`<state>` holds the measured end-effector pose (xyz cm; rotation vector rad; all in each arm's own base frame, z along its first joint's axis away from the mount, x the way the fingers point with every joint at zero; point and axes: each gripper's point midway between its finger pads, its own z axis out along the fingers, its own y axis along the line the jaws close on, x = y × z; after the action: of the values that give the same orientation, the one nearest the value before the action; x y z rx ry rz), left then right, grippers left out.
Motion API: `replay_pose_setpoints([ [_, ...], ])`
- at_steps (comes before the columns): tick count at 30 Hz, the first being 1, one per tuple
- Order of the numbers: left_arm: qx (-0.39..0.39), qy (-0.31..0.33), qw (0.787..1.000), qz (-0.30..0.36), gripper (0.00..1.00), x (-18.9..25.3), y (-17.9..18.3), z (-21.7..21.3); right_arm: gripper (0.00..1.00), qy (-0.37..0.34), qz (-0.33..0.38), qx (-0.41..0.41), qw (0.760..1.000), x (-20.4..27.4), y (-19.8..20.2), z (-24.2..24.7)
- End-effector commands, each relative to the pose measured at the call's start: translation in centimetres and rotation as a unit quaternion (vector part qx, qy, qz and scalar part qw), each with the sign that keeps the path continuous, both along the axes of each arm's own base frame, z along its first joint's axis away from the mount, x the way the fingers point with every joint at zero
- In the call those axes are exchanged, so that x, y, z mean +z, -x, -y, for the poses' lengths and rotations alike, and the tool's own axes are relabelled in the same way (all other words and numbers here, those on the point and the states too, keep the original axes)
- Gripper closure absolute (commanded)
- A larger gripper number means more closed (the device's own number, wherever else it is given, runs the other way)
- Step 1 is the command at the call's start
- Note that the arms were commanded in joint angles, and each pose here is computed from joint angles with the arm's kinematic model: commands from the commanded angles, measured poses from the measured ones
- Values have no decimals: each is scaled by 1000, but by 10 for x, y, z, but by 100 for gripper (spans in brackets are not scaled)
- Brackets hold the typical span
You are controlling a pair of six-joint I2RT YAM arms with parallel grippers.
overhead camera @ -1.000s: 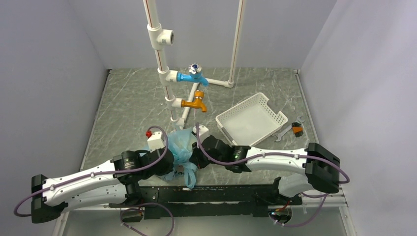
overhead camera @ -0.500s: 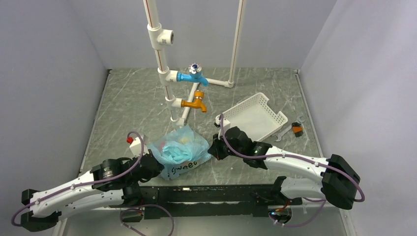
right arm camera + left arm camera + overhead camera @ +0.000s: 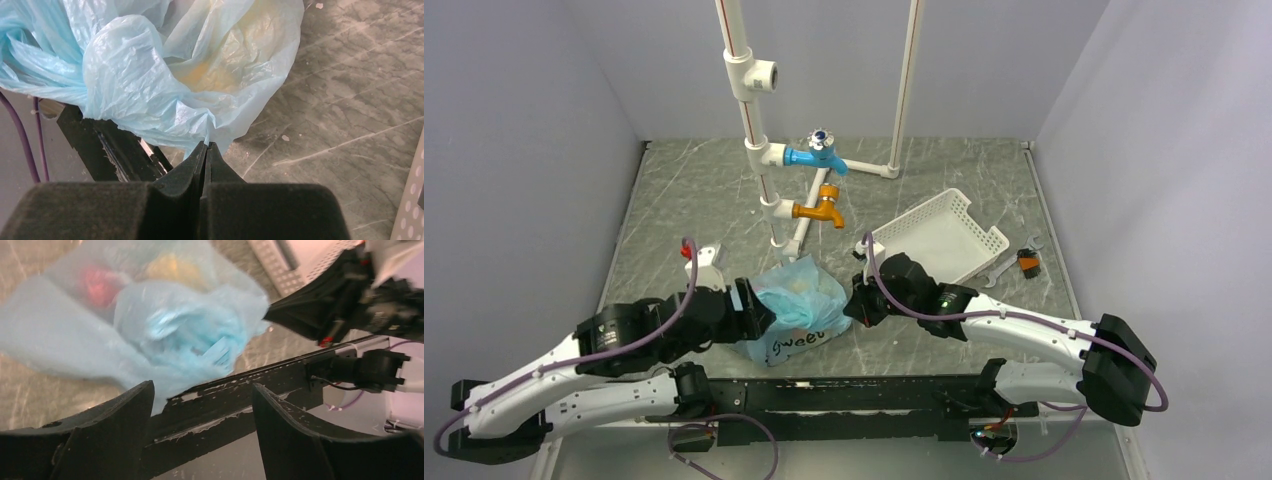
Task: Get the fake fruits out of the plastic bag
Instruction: Untie the plastic bag at the center of the board.
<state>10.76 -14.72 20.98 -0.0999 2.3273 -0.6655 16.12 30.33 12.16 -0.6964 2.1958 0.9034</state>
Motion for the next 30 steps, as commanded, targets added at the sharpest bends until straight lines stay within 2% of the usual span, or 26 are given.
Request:
replay_pose_setpoints([
  [1,-67,-52,994,64,22,43,-12,14,100,-32,21,10,999,27,-4,-10],
  [5,-103,-112,985,83,21,53,-25,34,100,-33,23,11,999,32,-5,-11],
  [10,-125,-203,970,33,24,17,-28,50,100,-35,27,8,999,37,-6,-10],
  [13,-136,-236,962,18,25,-2,-24,55,100,-38,31,7,999,38,-5,-9],
  [22,-175,-250,952,4,21,-33,0,55,100,-30,30,5,999,29,-5,-5],
  [28,-113,-323,939,-24,24,-52,2,20,100,-29,34,-5,999,30,-7,-3],
  [30,-54,-334,941,-23,31,-51,-3,2,100,-29,38,-13,999,30,-9,0],
])
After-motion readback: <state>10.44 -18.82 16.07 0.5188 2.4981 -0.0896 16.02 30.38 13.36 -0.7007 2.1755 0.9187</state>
